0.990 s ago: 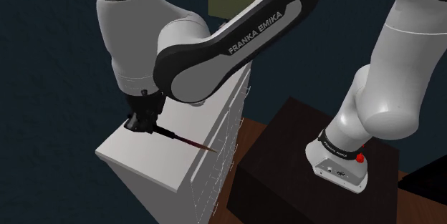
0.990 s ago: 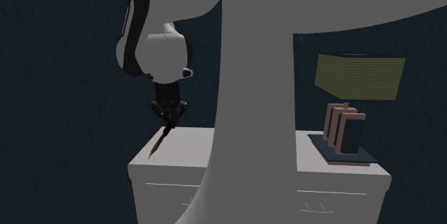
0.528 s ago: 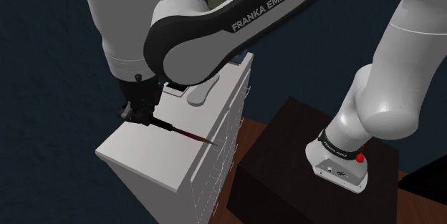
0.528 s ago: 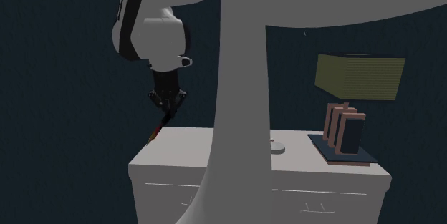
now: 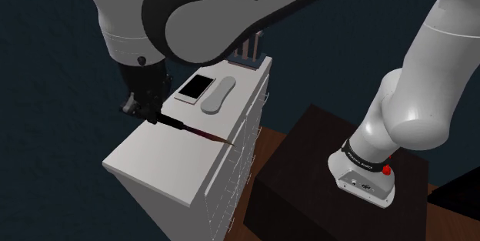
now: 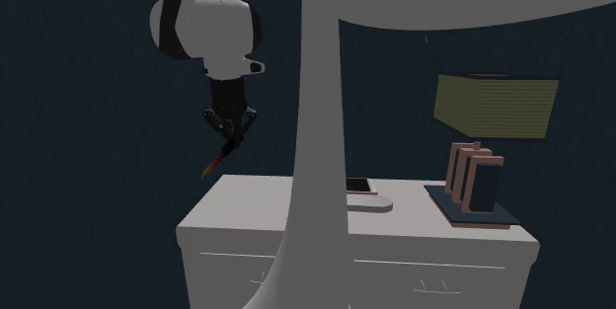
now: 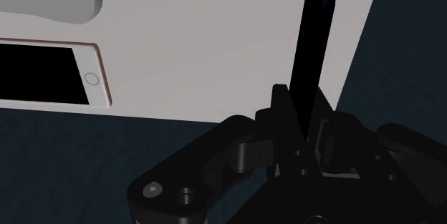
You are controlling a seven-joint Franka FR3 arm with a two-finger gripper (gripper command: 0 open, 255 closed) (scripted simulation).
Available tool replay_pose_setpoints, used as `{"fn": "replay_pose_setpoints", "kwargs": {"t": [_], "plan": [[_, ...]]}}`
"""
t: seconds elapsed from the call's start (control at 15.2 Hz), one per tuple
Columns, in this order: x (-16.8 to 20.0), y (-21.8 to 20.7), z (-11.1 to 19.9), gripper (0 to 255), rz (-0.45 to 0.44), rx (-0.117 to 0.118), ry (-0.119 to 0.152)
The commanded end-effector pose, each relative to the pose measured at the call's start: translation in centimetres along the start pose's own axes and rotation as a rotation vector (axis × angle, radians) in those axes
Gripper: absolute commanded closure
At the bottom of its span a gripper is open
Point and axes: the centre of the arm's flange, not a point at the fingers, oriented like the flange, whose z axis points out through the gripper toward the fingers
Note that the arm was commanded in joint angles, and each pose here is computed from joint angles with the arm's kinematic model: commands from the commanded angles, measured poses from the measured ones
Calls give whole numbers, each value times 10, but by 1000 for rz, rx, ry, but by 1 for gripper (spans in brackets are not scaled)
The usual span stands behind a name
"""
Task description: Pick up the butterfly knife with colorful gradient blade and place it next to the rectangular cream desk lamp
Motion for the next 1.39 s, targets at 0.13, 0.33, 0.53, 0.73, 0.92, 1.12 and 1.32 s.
{"fn": "replay_pose_setpoints", "kwargs": {"t": [0.13,0.33,0.53,0.73,0.92,1.12,1.32], "plan": [[3,-1,-22,255,0,0,0],[5,-1,-38,255,0,0,0],[7,-1,-53,255,0,0,0],[9,-1,-69,255,0,0,0],[10,-1,-85,255,0,0,0],[12,-2,-101,255,0,0,0],[14,-2,-116,255,0,0,0]]}}
